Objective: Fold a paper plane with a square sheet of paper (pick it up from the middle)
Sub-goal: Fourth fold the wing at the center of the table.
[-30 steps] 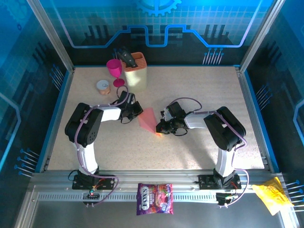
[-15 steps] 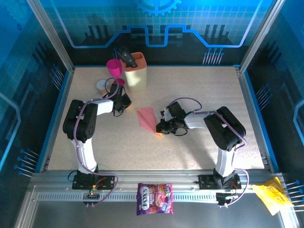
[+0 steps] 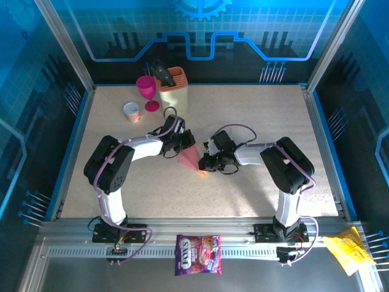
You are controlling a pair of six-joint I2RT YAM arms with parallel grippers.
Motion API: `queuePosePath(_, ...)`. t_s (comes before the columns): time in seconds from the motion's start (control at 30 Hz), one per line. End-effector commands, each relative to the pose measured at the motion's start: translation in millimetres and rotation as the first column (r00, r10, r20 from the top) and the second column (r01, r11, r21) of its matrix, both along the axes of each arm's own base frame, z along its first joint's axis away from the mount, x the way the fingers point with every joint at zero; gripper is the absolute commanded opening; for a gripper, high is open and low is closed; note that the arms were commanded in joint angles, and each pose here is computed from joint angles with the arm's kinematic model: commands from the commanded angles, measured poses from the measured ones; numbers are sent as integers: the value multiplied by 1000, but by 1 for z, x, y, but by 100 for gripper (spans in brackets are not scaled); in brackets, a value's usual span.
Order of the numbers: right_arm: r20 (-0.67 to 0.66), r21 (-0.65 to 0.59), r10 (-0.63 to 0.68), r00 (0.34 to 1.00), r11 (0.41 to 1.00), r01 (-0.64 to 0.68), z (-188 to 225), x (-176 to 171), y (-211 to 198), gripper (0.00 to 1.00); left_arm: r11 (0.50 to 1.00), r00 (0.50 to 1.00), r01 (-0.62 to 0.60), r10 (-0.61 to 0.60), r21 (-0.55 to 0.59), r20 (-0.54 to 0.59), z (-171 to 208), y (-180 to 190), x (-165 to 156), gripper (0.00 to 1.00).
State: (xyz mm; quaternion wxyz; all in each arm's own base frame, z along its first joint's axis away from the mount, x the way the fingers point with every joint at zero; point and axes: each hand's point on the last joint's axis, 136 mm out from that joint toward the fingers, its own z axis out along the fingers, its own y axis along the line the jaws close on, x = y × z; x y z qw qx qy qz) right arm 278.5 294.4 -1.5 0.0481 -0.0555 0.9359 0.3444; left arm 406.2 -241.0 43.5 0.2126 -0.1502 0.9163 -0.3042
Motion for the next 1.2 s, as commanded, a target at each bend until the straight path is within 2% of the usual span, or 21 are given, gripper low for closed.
queuePosePath(0.0,-228,-404,-31,973,913,-66,-89,-80,-77,0,999,997,-28,30,32,-76,-30,11,-11,2)
queuePosePath(0.2,-181,-336,16,983,939,-78,-67,-89,-67,0,996,991,-40,51,84,-124,-57,23,-25,0)
queuePosePath(0.4,-171,-292,2,985,955,-52,-47,-115,-78,0,995,989,-41,53,89,-135,-66,25,-29,0)
queuePosePath(0.63,-77,-232,-54,996,972,35,-1,-100,-81,0,998,989,-19,28,65,-145,-68,24,-39,0)
queuePosePath(0.8,-24,-180,-91,996,980,85,27,-75,-73,24,999,988,-2,7,36,-153,-70,21,-46,0)
queuePosePath(0.9,-11,-136,-115,993,984,113,38,-58,-64,34,1000,988,7,-3,28,-154,-71,19,-48,0)
queuePosePath(1.17,-21,-44,-149,989,988,148,49,-29,-35,37,1000,988,20,-17,20,-154,-72,19,-46,0)
